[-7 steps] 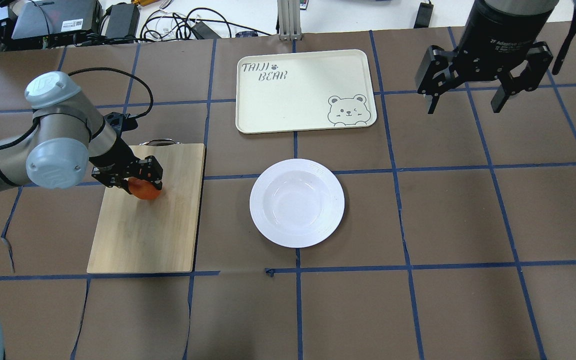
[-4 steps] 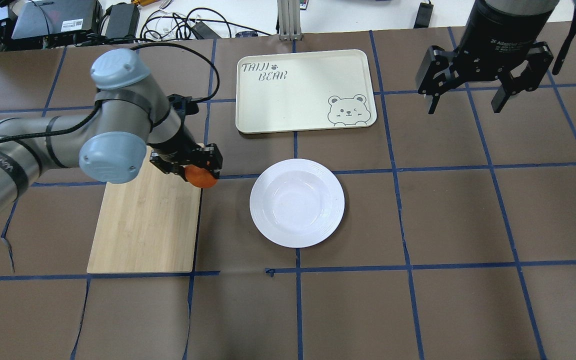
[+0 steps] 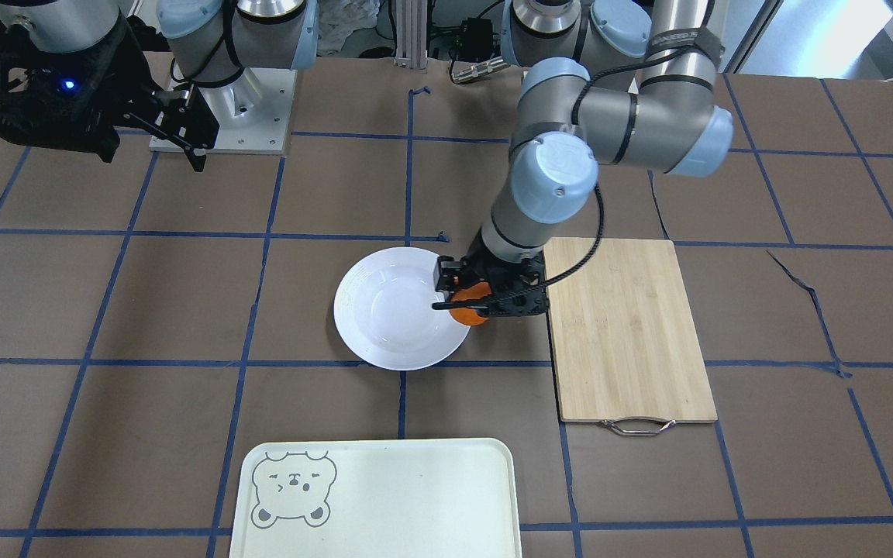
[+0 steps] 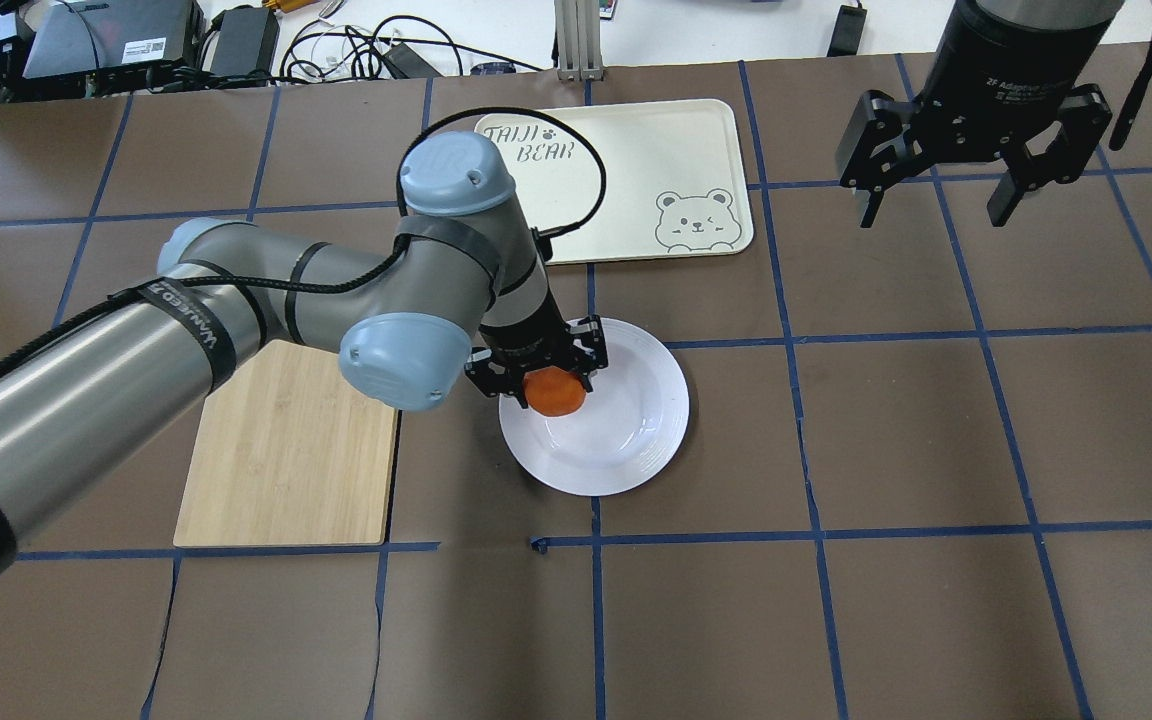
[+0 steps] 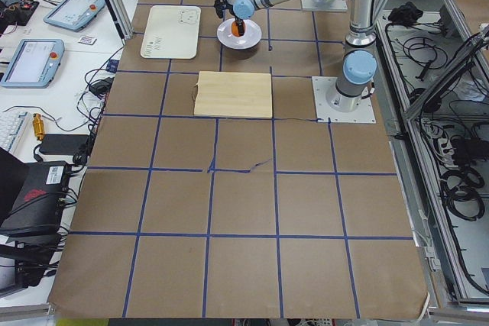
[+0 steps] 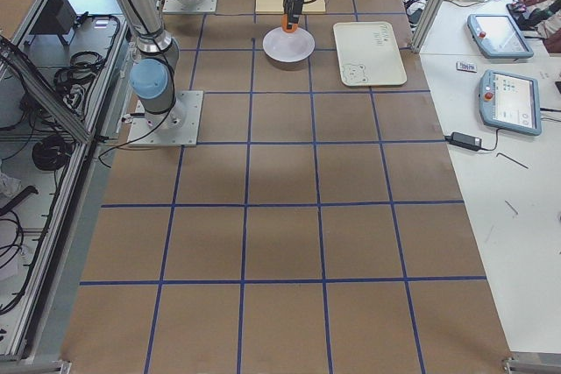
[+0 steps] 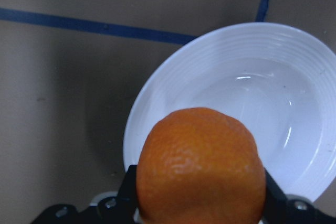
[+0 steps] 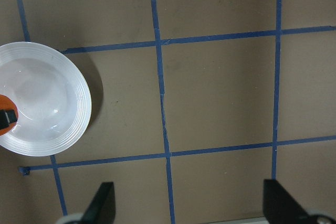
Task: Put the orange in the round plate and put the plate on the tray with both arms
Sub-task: 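Carry the orange with the left gripper over the white plate, then release the orange into the plate and lift the left gripper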
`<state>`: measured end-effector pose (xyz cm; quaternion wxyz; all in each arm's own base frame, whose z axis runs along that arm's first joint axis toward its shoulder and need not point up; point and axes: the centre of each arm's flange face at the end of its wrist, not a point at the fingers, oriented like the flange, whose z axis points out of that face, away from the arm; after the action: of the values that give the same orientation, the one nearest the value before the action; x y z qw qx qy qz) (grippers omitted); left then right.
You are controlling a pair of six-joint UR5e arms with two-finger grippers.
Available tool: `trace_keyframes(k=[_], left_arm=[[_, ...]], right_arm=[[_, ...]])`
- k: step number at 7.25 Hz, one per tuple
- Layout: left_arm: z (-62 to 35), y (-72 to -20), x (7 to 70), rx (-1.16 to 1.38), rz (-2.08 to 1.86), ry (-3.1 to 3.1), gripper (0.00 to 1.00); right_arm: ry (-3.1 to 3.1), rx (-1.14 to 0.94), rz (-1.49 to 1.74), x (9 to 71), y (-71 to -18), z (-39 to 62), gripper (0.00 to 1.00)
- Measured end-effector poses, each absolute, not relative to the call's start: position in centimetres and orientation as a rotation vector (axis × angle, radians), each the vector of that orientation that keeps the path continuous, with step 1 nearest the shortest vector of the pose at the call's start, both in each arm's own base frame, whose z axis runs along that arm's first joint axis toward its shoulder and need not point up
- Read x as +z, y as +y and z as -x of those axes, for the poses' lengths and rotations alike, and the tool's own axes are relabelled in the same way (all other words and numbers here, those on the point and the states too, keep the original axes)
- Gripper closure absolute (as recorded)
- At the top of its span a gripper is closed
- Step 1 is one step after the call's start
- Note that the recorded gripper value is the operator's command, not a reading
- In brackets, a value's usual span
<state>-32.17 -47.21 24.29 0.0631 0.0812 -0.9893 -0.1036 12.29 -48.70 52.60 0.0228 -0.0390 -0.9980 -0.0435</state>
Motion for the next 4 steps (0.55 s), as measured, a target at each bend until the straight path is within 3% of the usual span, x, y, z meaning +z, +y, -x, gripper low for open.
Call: trace_keyframes(k=[1, 4], left_arm=[[33.3, -46.7, 22.7, -0.374, -0.219, -2.969, 0.01], [33.9, -47.6, 22.2, -0.334, -0.159, -2.942, 0.0]], right_arm=[[-3.091, -0.129, 0.128, 52.7, -48.8, -12.2, 0.0], [-3.086, -0.142, 0.129, 52.5, -48.9, -11.9, 0.0]])
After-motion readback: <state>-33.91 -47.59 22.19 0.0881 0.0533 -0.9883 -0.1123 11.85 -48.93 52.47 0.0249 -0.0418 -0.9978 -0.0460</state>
